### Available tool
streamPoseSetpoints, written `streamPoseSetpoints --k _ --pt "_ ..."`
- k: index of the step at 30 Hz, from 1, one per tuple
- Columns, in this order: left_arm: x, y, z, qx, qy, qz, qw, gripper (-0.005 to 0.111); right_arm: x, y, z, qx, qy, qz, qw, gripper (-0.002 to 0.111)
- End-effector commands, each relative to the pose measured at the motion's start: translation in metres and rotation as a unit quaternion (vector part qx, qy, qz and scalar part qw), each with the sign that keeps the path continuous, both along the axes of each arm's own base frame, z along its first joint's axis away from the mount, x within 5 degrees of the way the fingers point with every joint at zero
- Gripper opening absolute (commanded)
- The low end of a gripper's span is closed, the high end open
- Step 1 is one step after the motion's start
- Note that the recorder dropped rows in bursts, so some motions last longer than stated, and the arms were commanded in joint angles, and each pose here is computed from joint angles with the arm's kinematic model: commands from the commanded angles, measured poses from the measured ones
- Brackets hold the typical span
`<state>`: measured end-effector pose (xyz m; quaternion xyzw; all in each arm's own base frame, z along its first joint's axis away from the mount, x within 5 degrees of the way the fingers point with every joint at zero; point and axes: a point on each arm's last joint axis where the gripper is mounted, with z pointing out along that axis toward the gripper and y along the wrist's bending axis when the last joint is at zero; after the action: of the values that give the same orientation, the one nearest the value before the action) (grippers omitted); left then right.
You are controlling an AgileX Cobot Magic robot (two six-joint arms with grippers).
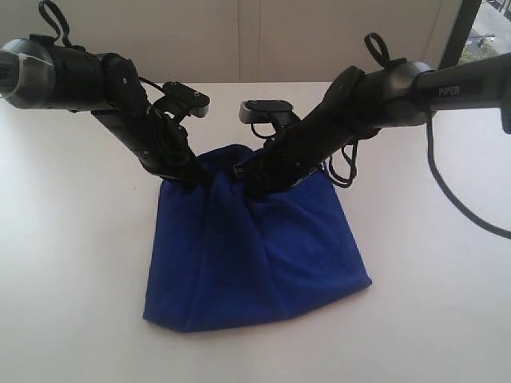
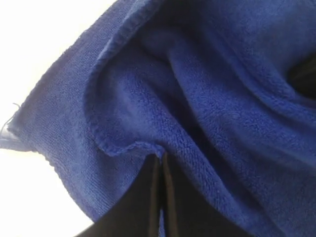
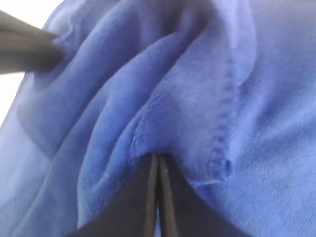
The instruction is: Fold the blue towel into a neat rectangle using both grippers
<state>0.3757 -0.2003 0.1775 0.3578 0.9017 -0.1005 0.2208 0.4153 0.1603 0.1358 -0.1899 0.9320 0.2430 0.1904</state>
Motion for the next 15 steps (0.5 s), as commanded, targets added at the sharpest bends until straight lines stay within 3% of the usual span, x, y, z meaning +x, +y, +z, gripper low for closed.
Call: streamPoseSetpoints --k 1,6,15 --pt "-0.001 0.0 0.005 -0.006 0.002 0.005 1.0 0.0 -0.011 0.003 0.01 0.008 0.01 0.08 0.997 0.0" --pt "-0.001 0.0 0.005 -0.006 0.002 0.005 1.0 0.0 -0.018 0.005 0.011 0.015 0.018 0.128 0.992 0.0" --pt "-0.001 0.0 0.005 -0.006 0.002 0.005 1.0 0.0 0.0 -0.035 0.058 0.009 -0.053 0.025 0.998 0.0"
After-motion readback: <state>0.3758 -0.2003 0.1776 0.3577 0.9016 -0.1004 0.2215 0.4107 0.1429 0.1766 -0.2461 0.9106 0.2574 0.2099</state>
